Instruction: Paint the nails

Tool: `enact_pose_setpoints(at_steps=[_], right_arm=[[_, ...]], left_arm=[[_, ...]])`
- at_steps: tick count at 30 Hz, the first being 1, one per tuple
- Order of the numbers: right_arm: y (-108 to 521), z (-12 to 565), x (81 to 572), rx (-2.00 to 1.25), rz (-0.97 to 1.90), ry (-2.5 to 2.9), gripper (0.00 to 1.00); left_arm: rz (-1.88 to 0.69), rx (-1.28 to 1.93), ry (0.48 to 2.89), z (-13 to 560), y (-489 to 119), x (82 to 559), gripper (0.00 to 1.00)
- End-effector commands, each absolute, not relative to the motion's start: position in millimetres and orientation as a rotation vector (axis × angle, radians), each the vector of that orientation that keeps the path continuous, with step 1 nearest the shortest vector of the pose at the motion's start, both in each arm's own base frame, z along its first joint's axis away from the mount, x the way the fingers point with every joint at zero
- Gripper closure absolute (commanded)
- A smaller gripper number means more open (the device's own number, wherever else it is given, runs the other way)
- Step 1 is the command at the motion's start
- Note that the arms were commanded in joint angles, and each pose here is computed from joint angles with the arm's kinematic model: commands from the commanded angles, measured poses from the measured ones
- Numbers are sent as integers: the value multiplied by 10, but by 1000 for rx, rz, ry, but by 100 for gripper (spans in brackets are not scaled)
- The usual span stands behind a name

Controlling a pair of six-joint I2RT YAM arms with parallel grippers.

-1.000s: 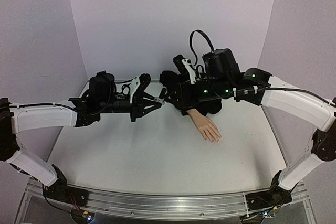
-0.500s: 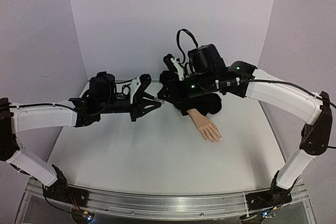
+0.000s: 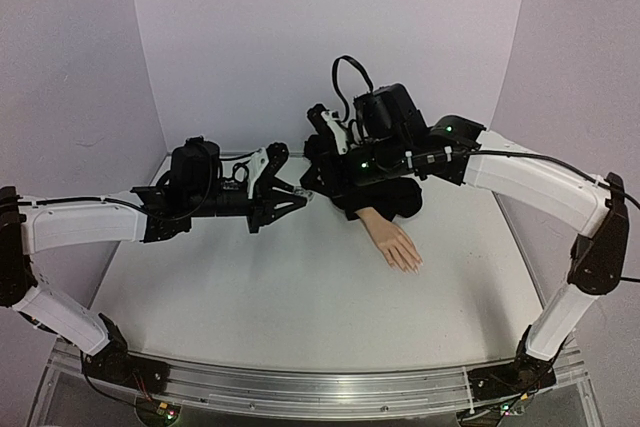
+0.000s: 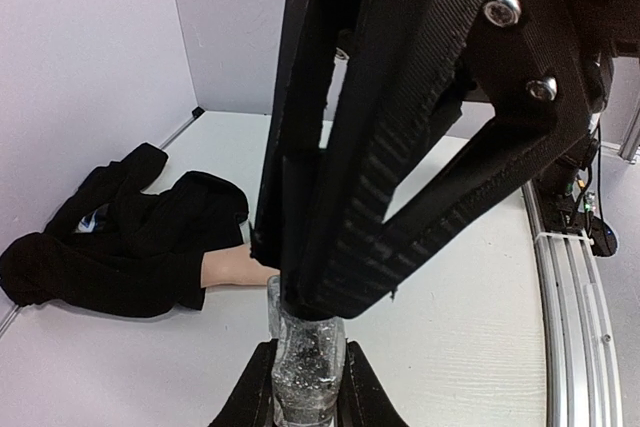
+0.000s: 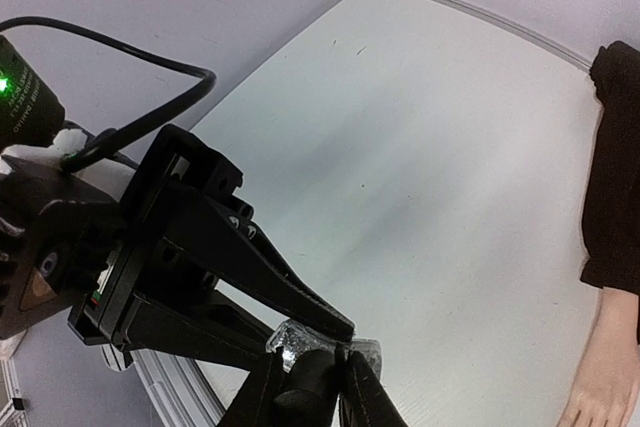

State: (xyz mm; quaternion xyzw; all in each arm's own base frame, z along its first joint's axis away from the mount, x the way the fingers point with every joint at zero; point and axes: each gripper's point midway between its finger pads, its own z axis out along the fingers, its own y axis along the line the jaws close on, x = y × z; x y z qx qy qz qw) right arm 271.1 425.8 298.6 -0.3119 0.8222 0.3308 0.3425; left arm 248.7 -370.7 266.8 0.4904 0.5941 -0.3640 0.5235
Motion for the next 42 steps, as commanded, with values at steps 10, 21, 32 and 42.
enact_pose_setpoints(at_steps=[10, 21, 32, 42], right_arm=[[4193, 3103, 2365, -1115, 903, 1957, 100], [4079, 2955, 1935, -1430, 965, 1741, 100], [4006, 2956, 1730, -1546, 1014, 1606, 100], [3820, 2934, 2595, -887, 752, 1976, 36]], left_arm=[[-1158, 1396, 1283, 2841, -3781, 1924, 100], [-1322, 1528, 1250, 2829, -3775, 1670, 100], [-1417, 1596, 1228, 2828, -3742, 1536, 100], [-904, 1186, 1434, 2737, -3720, 2432, 100]])
